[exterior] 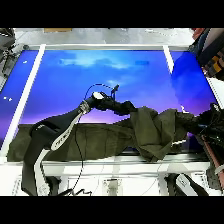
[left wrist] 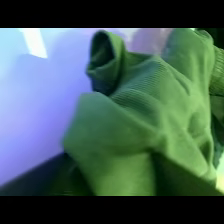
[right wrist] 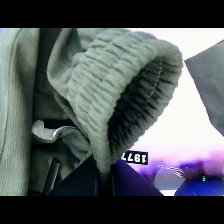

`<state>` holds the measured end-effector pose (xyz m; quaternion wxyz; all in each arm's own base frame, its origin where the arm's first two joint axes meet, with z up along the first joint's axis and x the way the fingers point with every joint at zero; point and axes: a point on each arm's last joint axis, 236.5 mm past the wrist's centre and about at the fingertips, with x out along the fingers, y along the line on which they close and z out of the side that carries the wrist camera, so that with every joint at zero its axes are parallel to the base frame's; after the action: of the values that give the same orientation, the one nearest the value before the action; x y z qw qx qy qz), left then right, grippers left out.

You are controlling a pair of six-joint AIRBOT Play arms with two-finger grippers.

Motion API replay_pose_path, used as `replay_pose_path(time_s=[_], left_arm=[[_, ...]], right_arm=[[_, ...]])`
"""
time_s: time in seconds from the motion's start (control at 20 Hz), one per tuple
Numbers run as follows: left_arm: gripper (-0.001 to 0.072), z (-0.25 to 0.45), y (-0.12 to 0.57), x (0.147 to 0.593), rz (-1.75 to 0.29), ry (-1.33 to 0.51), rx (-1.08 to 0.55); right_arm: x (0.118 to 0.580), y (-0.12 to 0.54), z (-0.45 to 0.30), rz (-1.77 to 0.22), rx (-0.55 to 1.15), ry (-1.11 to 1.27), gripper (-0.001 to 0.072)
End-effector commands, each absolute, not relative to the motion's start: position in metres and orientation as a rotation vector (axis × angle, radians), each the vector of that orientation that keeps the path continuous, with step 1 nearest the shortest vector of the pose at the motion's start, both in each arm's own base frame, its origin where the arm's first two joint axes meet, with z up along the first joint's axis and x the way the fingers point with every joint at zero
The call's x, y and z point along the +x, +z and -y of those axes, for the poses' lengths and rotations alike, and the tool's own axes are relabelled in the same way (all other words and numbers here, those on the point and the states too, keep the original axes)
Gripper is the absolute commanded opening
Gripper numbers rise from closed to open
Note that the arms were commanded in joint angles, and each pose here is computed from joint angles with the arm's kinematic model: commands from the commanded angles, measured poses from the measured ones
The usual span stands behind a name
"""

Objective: Fold the clothes and pants, and hang the long-sleeved shirts on hangers.

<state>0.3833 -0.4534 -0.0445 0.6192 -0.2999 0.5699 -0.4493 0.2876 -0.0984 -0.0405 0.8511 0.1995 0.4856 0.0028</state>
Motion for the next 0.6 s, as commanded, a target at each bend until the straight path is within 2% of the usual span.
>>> replay_pose_path(time_s=[0.0, 0.05, 0.25, 0.35, 0.55], left_arm=[[0.0230, 0.469, -0.037, 0.373, -1.254, -1.138, -0.681], [0.0022, 0.471, -0.031, 0.376, -1.199, -1.175, -0.669], [0.0026, 0.460, 0.021, 0.428, -0.935, -1.231, -0.730], [0.0026, 0.441, 0.049, 0.454, -0.837, -1.228, -0.646], [0.0025, 0.378, 0.136, 0.502, -0.587, -1.146, -0.369]], right_arm=[[0.288, -0.041, 0.099, -1.020, 0.420, 0.004, 0.0037], [0.288, -0.040, 0.098, -1.019, 0.421, 0.005, 0.0037], [0.288, -0.039, 0.097, -1.020, 0.423, 0.010, 0.0037], [0.290, -0.035, 0.097, -1.015, 0.423, 0.016, 0.0037], [0.298, -0.015, 0.102, -0.972, 0.392, 0.014, 0.0037]])
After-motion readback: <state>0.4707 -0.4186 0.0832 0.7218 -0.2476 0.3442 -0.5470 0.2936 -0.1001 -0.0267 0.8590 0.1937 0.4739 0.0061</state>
